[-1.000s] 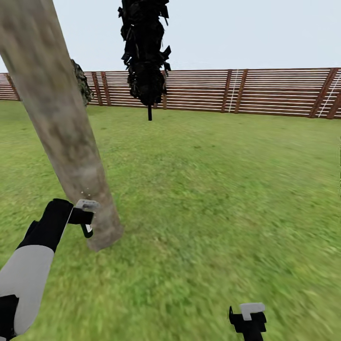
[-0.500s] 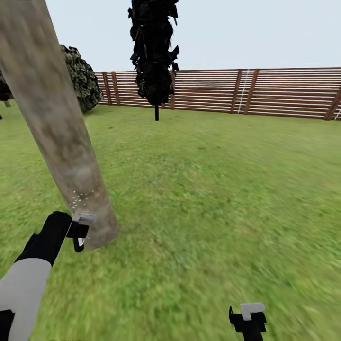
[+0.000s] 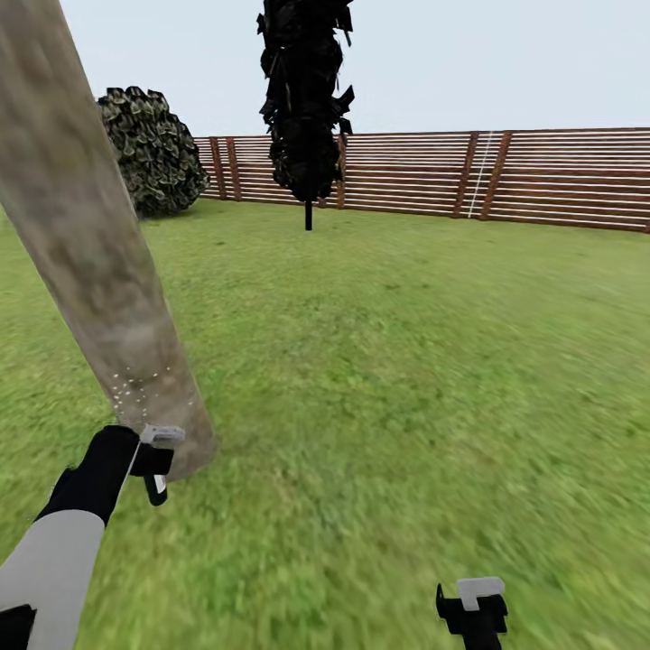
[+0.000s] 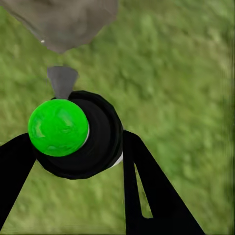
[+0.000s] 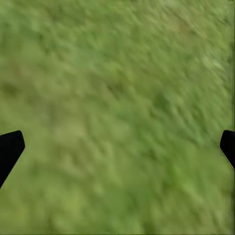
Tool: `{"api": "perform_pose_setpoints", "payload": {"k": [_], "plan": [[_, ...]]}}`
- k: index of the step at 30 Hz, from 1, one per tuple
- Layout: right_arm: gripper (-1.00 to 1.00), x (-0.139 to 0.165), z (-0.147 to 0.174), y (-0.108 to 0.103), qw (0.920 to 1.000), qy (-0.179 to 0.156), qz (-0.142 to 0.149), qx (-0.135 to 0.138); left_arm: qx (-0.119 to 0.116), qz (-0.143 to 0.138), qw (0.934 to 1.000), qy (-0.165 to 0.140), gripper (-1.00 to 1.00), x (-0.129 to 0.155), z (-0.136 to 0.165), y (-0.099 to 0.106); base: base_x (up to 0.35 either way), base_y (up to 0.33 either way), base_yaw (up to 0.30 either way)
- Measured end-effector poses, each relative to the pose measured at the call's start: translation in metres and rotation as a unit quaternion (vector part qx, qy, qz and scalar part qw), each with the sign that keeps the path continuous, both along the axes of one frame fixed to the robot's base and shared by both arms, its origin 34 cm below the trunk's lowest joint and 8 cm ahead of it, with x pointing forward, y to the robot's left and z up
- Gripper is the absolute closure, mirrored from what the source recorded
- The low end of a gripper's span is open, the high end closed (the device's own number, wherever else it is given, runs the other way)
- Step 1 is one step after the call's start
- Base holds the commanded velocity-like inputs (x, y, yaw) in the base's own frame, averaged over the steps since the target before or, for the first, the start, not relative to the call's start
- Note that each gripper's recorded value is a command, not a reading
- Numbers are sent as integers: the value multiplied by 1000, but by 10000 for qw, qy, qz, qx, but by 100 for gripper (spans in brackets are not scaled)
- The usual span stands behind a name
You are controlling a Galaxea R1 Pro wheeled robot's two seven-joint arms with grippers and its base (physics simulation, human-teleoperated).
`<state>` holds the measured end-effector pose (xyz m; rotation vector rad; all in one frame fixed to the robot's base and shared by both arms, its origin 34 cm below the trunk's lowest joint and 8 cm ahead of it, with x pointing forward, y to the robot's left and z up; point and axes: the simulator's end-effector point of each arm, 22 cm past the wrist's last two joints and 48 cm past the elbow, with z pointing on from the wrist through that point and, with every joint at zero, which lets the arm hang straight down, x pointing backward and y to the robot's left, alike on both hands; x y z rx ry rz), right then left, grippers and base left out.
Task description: In the garden, pick up the pesticide atomizer on the floor and spray pesticide onto both trees until each tree trunk is fully covered.
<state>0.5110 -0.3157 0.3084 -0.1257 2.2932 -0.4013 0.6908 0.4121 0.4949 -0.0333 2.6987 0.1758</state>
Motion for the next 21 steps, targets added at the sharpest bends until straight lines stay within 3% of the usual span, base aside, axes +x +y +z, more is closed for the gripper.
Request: {"api": "perform_pose_setpoints", "payload": {"k": [3, 8, 13, 15, 18, 21], "plan": [[-100, 0, 0, 0, 10000, 0, 1, 2, 25, -37, 10000, -5, 100, -13, -18, 0, 217, -222, 238], [-100, 0, 0, 3, 10000, 0, 8, 15, 111, 42, 9999, -26, 100, -16, -22, 2, 226, -212, 260], [-100, 0, 0, 2, 10000, 4, 11, 10, 200, 101, 9997, -91, 100, -14, -17, 8, 258, -199, 43], [-100, 0, 0, 1, 10000, 6, 8, -1, 270, 257, 9993, -80, 100, -18, -18, 19, 279, -188, 2], [-100, 0, 0, 0, 10000, 6, 8, -8, 155, 614, 9978, -209, 100, -31, -29, 39, 281, -174, 0], [-100, 0, 0, 0, 10000, 7, 7, -8, 139, 666, 9974, -256, 100, -40, -39, 42, 268, -138, 0]]}}
